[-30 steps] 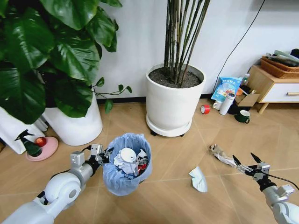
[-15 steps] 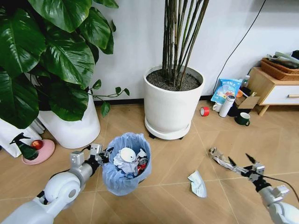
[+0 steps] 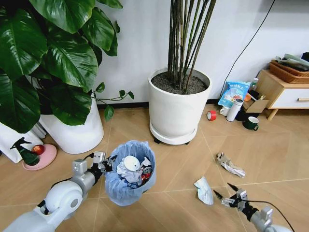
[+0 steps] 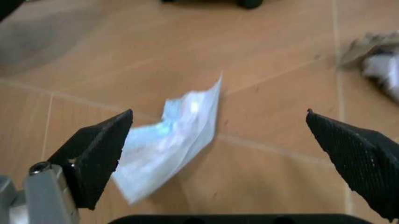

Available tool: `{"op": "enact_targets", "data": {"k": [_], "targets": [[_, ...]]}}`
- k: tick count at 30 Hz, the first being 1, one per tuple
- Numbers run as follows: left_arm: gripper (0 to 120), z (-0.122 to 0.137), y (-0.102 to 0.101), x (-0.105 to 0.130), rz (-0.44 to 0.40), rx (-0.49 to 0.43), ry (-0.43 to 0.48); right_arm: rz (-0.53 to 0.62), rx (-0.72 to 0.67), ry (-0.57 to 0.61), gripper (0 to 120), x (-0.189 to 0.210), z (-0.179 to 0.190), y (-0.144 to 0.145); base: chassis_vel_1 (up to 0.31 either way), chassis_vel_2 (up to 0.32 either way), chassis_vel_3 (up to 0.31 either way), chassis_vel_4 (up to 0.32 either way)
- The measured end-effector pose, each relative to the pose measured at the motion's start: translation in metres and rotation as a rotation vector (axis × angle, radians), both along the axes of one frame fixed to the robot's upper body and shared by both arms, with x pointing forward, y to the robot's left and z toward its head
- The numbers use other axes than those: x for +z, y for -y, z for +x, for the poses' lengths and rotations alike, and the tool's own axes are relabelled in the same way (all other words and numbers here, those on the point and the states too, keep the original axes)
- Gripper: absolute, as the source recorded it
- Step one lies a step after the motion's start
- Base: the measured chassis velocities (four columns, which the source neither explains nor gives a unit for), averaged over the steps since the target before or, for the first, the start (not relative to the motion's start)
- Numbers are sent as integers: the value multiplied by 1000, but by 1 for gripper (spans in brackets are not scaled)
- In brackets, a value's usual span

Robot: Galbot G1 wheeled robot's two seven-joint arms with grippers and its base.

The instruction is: Pick up the trash bin and place the garbage on the floor into it.

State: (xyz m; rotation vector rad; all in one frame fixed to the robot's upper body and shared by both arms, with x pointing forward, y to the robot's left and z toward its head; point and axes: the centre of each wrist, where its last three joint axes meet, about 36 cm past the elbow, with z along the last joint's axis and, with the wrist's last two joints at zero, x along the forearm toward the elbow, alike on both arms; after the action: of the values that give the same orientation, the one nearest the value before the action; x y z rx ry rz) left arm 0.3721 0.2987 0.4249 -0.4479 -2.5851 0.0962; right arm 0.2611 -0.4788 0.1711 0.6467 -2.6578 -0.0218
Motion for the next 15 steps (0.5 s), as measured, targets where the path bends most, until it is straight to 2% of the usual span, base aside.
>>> {"op": "enact_targets", "data": {"k": [3, 6, 9, 10, 14, 15], "targets": [[0, 1, 1, 0, -1, -2, 1, -9, 18, -23, 100, -7, 3, -6, 0, 0, 0, 0], [0, 1, 1, 0, -1, -4, 0, -11, 23, -39, 93, -14, 7, -11, 0, 0, 0, 0], [0, 1, 1, 0, 0, -4, 0, -5, 27, -52, 81, -20, 17, -16, 0, 0, 0, 0], [0, 1, 1, 0, 0, -4, 0, -5, 27, -52, 81, -20, 17, -16, 0, 0, 0, 0], [0, 2, 0, 1, 3, -3, 0, -1, 30, -64, 62, -21, 26, -15, 0, 0, 0, 0], [0, 2, 0, 1, 3, -3, 0, -1, 30, -64, 62, -21, 26, -15, 0, 0, 0, 0]]}}
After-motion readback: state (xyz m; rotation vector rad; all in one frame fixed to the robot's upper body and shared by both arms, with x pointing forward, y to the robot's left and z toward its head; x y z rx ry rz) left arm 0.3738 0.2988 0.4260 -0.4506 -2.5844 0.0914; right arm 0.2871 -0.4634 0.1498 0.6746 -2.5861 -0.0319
